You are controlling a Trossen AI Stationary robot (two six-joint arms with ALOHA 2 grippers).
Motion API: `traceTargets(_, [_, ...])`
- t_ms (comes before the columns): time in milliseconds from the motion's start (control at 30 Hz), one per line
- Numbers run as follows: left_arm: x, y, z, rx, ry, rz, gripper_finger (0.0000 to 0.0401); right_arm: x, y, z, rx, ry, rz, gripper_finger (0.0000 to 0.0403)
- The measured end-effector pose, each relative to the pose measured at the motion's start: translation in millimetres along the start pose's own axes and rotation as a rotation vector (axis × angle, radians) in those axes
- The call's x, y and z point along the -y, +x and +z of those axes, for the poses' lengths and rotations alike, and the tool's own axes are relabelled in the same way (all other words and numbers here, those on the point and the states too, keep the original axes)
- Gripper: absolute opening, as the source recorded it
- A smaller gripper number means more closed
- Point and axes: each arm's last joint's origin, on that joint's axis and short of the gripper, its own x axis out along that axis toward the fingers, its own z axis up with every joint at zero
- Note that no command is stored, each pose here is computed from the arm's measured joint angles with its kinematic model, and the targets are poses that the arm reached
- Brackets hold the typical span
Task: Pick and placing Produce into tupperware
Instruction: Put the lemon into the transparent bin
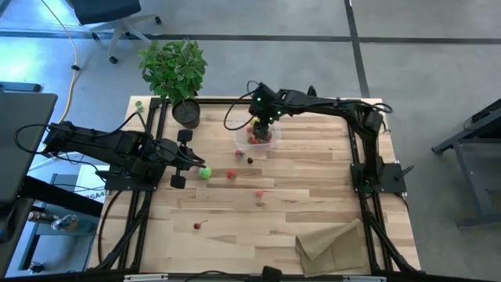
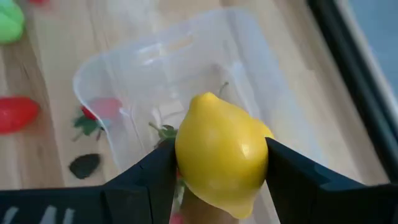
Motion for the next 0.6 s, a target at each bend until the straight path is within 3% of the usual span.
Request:
traceTargets(267, [0, 0, 0, 0.0, 0.0, 0.0, 0.0003, 5, 39, -10, -0.056, -0.073, 0.042, 0.0189])
traceTargets(600, [0, 0, 0, 0.0, 0.0, 0.0, 0.0003, -1, 56, -19, -0.115, -0.131, 0.078, 0.0189])
